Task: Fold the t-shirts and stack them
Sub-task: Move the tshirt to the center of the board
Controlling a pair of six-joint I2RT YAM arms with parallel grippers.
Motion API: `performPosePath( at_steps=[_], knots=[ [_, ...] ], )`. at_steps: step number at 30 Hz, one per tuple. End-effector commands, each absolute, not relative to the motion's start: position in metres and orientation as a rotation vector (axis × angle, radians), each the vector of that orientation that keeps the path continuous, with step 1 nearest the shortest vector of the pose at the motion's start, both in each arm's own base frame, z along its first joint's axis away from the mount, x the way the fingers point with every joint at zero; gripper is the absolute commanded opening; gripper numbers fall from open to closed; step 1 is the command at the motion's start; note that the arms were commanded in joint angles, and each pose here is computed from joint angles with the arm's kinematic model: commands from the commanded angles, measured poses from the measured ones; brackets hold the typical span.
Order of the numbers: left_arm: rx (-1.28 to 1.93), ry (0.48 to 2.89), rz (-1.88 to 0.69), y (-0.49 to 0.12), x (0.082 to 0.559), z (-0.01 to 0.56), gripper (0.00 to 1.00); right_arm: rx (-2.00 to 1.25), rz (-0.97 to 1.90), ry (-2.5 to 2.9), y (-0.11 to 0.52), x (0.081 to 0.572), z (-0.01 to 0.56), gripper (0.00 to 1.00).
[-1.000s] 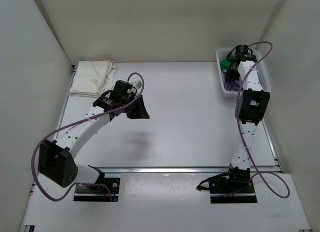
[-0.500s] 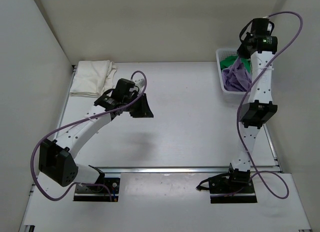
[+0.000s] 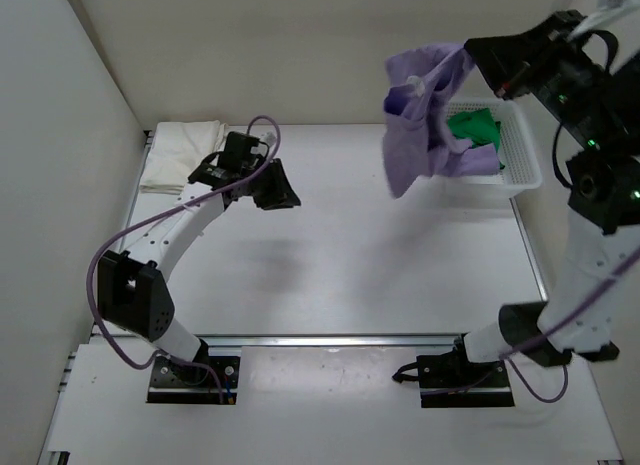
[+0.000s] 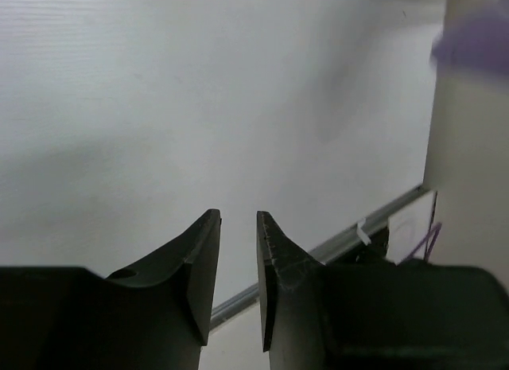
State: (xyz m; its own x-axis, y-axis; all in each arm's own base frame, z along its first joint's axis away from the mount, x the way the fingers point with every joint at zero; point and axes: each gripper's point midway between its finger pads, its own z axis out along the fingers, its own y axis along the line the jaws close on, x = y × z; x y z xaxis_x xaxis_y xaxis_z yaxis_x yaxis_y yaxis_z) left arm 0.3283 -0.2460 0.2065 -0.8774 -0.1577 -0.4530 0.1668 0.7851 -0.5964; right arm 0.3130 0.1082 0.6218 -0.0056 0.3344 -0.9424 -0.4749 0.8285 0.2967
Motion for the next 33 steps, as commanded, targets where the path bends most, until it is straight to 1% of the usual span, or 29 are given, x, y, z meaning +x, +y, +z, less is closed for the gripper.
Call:
performPosePath(
  at_steps=[1,4,6,7,8,10,11,13,14,16,17,20,21,22,24,26,27,28,30,31,32,33],
  knots=[
    [-0.220,2.480,-0.881,-0.208,0.356,0.207,0.36,-0.360,0.850,1.238,0.143,0.262,0.659,0.00],
    [-0.386,2.458,-0.865,-0.173,0.375,0.203,0.36,-0.308,0.891,1.292,0.135,0.278,0.634,0.00],
    [-0.452,2.413,-0.827,-0.149,0.389,0.211,0.36,-0.241,0.910,1.414,0.134,0.302,0.588,0.00],
    [-0.478,2.414,-0.809,-0.142,0.392,0.211,0.37,-0.235,0.907,1.491,0.145,0.308,0.558,0.00],
    [-0.475,2.398,-0.785,-0.138,0.396,0.215,0.36,-0.146,0.837,1.542,0.140,0.324,0.538,0.01],
    [-0.467,2.385,-0.770,-0.136,0.400,0.220,0.37,-0.042,0.802,1.717,0.138,0.349,0.462,0.00],
    [-0.449,2.394,-0.765,-0.139,0.401,0.219,0.37,0.030,0.758,1.755,0.133,0.358,0.443,0.00],
    [-0.380,2.398,-0.749,-0.152,0.398,0.219,0.42,0.079,0.737,1.867,0.138,0.361,0.371,0.00],
    [-0.355,2.415,-0.743,-0.156,0.394,0.215,0.44,0.118,0.736,1.876,0.140,0.366,0.357,0.00],
    [-0.244,2.472,-0.680,-0.169,0.377,0.198,0.44,0.174,0.755,1.953,0.141,0.367,0.311,0.00],
    [-0.238,2.491,-0.633,-0.168,0.373,0.191,0.45,0.184,0.750,1.962,0.147,0.368,0.307,0.01],
    [-0.091,2.589,-0.578,-0.182,0.336,0.161,0.46,0.246,0.587,2.069,0.149,0.401,0.275,0.01],
    [-0.061,2.632,-0.597,-0.183,0.321,0.151,0.46,0.282,0.506,2.124,0.136,0.403,0.263,0.00],
    [-0.060,2.651,-0.601,-0.181,0.315,0.146,0.46,0.299,0.460,2.176,0.134,0.412,0.258,0.03],
    [-0.024,2.704,-0.616,-0.184,0.297,0.138,0.45,0.274,0.410,2.158,0.133,0.419,0.277,0.15],
    [0.047,2.727,-0.634,-0.190,0.277,0.133,0.46,0.221,0.358,2.126,0.130,0.410,0.290,0.38],
    [0.058,2.739,-0.629,-0.192,0.270,0.131,0.45,0.192,0.344,2.109,0.127,0.403,0.300,0.42],
    [0.086,2.769,-0.622,-0.195,0.256,0.123,0.47,0.189,0.317,2.137,0.124,0.394,0.296,0.44],
    [0.155,2.816,-0.728,-0.215,0.226,0.113,0.48,0.197,0.293,2.172,0.112,0.370,0.287,0.44],
    [0.149,2.835,-0.807,-0.223,0.210,0.107,0.49,0.205,0.304,2.190,0.112,0.362,0.280,0.39],
    [0.159,2.837,-0.862,-0.230,0.198,0.101,0.50,0.210,0.346,2.206,0.108,0.344,0.272,0.23],
    [0.174,2.833,-0.936,-0.240,0.186,0.106,0.51,0.197,0.422,2.241,0.111,0.325,0.256,0.17]
  ],
)
